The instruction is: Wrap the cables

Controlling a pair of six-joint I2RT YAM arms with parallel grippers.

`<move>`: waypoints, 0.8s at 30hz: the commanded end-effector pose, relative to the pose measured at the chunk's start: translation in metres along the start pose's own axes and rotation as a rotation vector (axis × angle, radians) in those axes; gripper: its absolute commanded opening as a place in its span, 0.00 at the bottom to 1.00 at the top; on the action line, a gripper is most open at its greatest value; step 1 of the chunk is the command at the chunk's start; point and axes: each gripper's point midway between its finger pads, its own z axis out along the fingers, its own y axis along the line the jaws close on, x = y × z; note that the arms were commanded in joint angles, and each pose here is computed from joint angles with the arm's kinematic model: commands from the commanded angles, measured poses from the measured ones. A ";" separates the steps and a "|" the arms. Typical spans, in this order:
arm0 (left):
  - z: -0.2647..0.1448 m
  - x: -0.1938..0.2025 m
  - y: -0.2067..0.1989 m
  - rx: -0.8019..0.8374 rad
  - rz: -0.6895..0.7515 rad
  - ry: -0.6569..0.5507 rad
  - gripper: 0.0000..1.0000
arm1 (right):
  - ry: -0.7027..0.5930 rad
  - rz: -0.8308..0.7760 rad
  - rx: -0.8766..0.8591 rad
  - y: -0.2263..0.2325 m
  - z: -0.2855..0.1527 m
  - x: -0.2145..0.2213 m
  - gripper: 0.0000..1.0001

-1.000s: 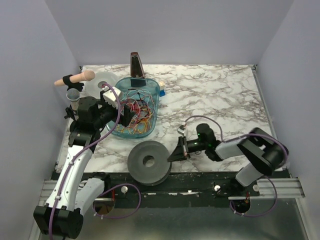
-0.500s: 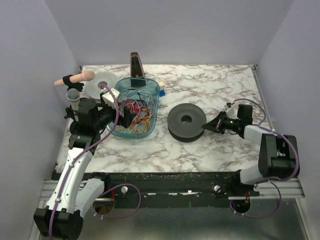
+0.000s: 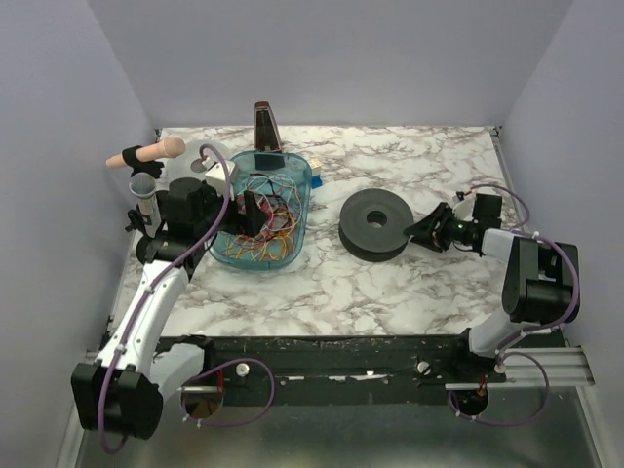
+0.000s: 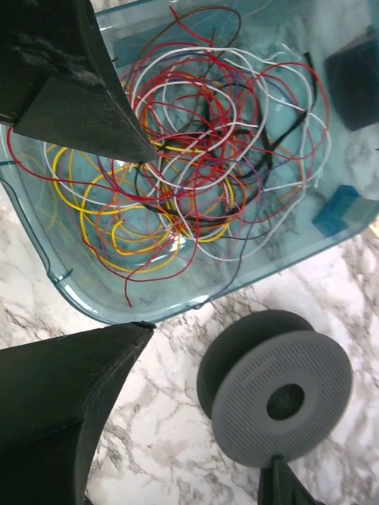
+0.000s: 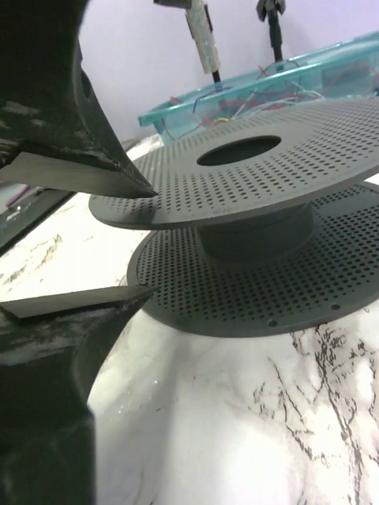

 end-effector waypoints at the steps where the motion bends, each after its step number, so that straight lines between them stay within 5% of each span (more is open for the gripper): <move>1: 0.013 -0.005 0.018 -0.076 0.058 0.098 0.86 | -0.045 -0.041 0.082 -0.005 -0.007 -0.013 0.60; 10: 0.050 0.000 0.064 -0.139 0.344 0.416 0.86 | -0.210 -0.291 0.166 0.047 -0.053 -0.062 0.65; 15: 0.089 -0.009 0.110 -0.276 0.414 0.476 0.66 | -0.242 -0.406 0.236 0.061 -0.074 -0.072 0.65; 24: 0.157 -0.006 0.176 -0.479 0.433 0.491 0.59 | -0.229 -0.506 0.122 0.098 -0.077 -0.071 0.65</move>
